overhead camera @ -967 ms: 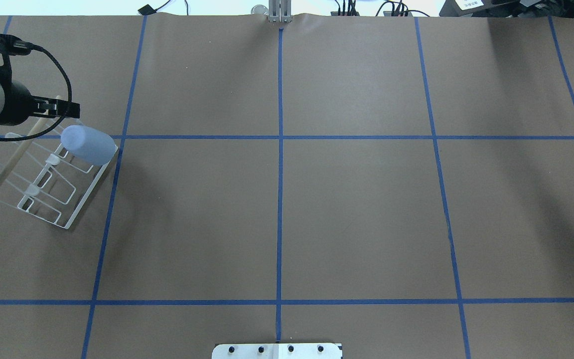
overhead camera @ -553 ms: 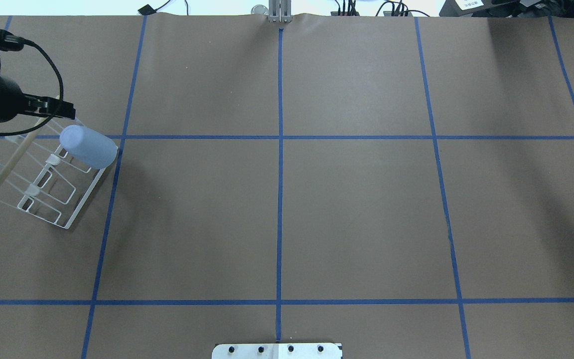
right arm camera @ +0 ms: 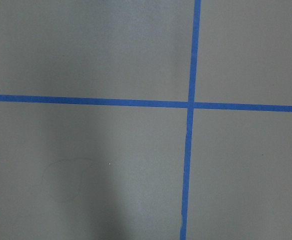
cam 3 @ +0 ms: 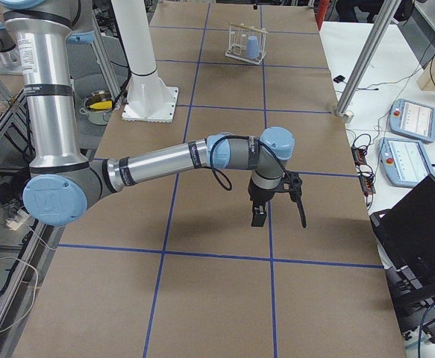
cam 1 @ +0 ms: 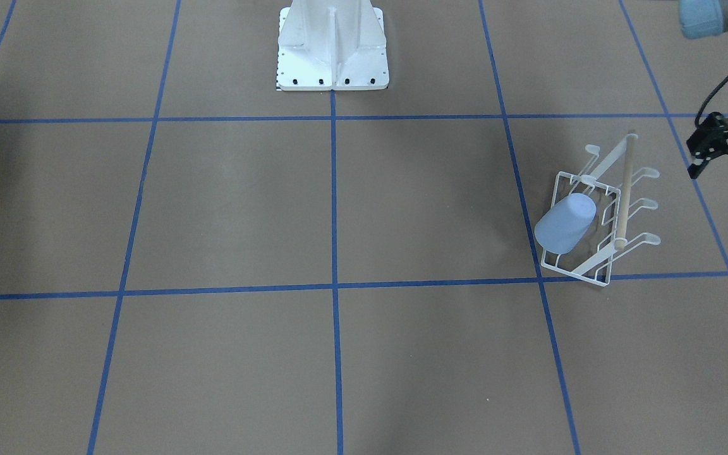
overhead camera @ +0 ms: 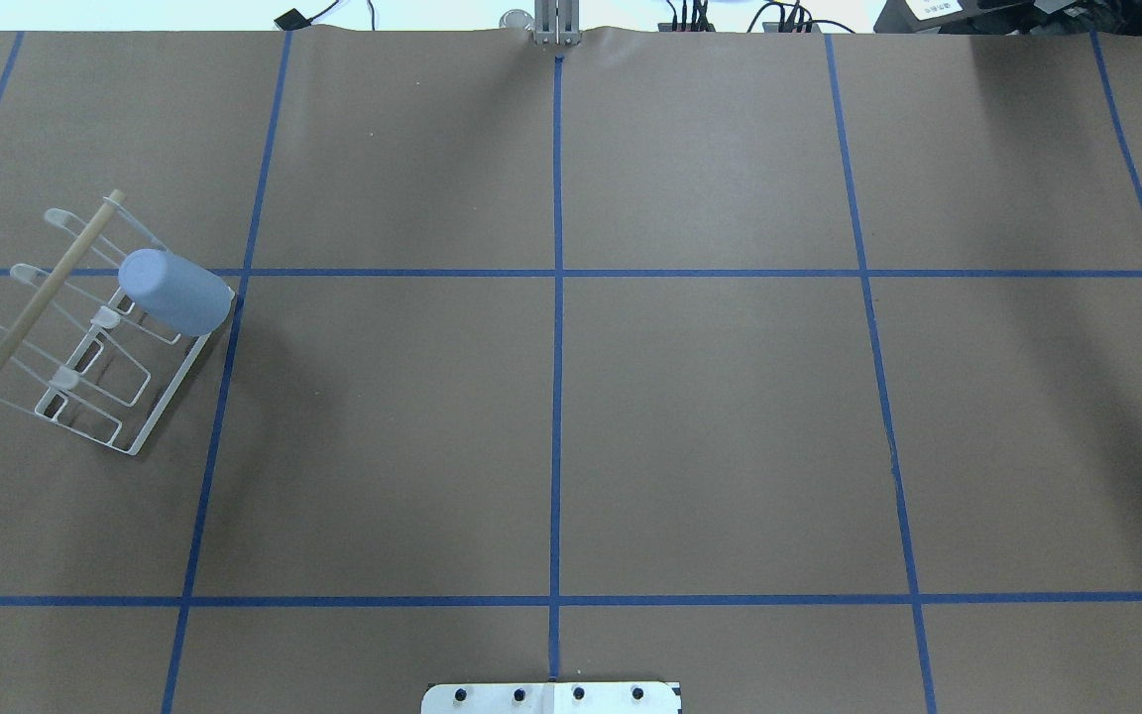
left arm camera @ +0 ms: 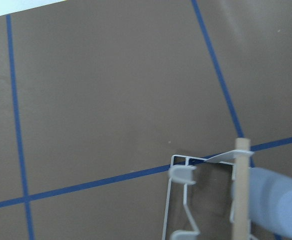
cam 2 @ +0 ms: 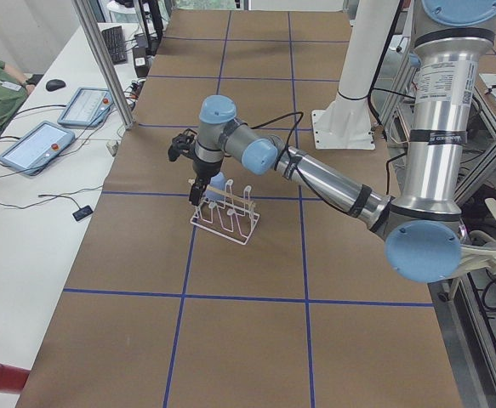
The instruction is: Hang cup on cup holder
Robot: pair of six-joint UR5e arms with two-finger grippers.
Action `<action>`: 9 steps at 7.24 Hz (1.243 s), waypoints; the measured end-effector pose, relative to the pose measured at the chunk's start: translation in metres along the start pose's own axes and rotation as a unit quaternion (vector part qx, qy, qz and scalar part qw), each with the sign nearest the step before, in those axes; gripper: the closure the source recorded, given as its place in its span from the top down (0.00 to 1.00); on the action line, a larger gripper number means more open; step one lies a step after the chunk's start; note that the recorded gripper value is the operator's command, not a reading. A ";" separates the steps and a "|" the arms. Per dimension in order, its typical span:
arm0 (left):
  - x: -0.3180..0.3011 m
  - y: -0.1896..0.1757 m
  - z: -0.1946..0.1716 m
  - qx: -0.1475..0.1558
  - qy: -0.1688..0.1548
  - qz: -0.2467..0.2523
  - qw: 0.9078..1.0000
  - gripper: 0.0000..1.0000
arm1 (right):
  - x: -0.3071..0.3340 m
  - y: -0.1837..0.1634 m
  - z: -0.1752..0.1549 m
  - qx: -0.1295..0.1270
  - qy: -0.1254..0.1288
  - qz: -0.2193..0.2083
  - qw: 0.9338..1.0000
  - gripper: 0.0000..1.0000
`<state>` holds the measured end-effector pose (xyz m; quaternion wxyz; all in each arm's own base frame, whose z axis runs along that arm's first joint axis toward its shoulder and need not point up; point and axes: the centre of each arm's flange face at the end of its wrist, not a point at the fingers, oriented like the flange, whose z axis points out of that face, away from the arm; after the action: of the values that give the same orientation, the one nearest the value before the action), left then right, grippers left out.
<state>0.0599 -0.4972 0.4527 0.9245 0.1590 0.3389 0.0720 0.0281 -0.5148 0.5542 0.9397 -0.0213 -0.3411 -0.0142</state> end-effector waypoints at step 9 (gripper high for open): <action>-0.145 0.123 0.035 -0.086 -0.017 -0.079 0.993 0.99 | 0.085 0.034 0.042 0.008 -0.002 0.005 1.000 1.00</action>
<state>-0.0310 -0.4254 0.6075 0.9433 0.0525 0.3267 0.0252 0.0676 -0.4799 0.6402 0.9392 -0.0155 -0.3428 -0.0063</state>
